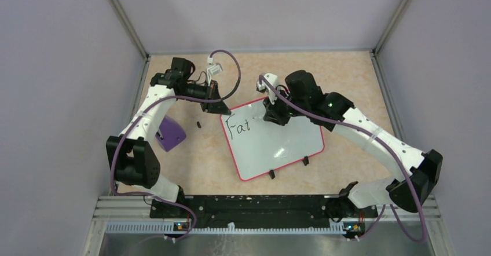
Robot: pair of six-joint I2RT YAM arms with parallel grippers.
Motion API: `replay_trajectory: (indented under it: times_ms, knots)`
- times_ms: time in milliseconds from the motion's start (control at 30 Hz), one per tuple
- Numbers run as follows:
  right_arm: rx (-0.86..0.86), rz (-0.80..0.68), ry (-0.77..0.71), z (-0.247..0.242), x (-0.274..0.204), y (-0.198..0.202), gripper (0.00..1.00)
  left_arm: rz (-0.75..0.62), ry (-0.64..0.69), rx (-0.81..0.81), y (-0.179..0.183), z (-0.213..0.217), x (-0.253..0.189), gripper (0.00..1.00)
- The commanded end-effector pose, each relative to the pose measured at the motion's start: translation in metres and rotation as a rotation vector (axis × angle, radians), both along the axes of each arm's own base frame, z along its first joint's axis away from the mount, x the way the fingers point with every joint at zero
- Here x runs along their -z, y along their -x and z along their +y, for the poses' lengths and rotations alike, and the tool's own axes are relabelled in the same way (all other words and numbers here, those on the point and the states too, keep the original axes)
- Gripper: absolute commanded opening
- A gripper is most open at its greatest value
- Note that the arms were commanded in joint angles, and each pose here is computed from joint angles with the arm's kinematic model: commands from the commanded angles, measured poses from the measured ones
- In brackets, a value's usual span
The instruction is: Write a sentence on the whiteboard
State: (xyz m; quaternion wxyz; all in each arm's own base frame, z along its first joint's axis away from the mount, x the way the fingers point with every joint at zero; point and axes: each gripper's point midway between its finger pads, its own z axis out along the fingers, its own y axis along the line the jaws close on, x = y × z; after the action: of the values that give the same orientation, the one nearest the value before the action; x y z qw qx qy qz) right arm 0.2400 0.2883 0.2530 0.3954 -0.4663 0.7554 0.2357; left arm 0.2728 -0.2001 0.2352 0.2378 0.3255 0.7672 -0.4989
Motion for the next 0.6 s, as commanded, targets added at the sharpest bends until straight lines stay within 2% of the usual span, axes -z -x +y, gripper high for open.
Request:
replay_trajectory:
  times_ms: [0,567]
  knots:
    - [-0.007,-0.004,-0.027,-0.002,-0.007,0.004,0.0,-0.028,0.015,0.017,0.002,-0.001,-0.003,0.0]
    - [-0.035,0.018,-0.049,0.013,-0.003,0.004,0.0,-0.031,0.009,0.015,0.003,-0.001,-0.002,0.0]
